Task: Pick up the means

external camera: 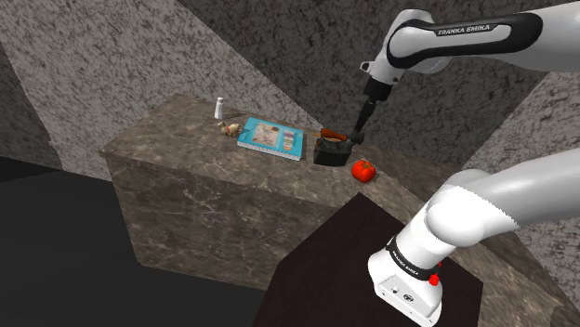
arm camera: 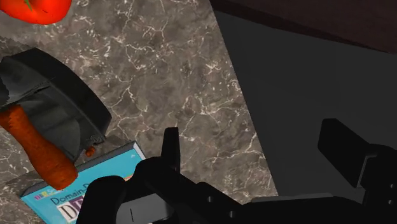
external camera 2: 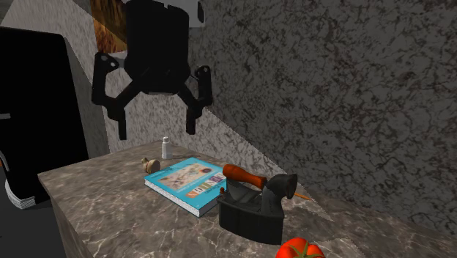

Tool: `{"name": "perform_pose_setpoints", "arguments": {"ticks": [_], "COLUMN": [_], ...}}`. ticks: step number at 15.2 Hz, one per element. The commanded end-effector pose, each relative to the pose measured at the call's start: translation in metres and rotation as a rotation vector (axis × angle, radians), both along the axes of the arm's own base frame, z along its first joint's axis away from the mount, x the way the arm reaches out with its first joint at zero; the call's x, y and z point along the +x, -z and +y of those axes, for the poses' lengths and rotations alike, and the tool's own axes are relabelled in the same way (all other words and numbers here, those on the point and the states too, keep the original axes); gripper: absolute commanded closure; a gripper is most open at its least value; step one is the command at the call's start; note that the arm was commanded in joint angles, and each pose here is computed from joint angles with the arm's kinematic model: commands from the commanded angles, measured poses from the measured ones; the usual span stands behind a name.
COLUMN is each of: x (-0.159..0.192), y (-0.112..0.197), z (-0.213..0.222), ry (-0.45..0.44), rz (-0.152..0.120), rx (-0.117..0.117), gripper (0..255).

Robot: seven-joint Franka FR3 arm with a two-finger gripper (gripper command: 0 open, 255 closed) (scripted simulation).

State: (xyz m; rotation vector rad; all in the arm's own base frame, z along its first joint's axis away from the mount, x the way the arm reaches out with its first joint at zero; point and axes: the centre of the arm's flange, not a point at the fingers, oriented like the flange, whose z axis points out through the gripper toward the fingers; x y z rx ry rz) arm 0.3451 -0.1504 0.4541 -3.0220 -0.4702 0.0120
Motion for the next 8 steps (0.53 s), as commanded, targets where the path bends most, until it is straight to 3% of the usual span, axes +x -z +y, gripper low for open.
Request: {"name": "perform_pose_setpoints", "arguments": {"ticks": [1,8], "x": [0.009,0.044], "y": [0.013,0.061], "z": [-0.021,-0.087], "ry": [-0.030,-0.128], "rz": [-0.010,-0.042], "rx": [-0.006,-0.022], "gripper": [0,0]}}
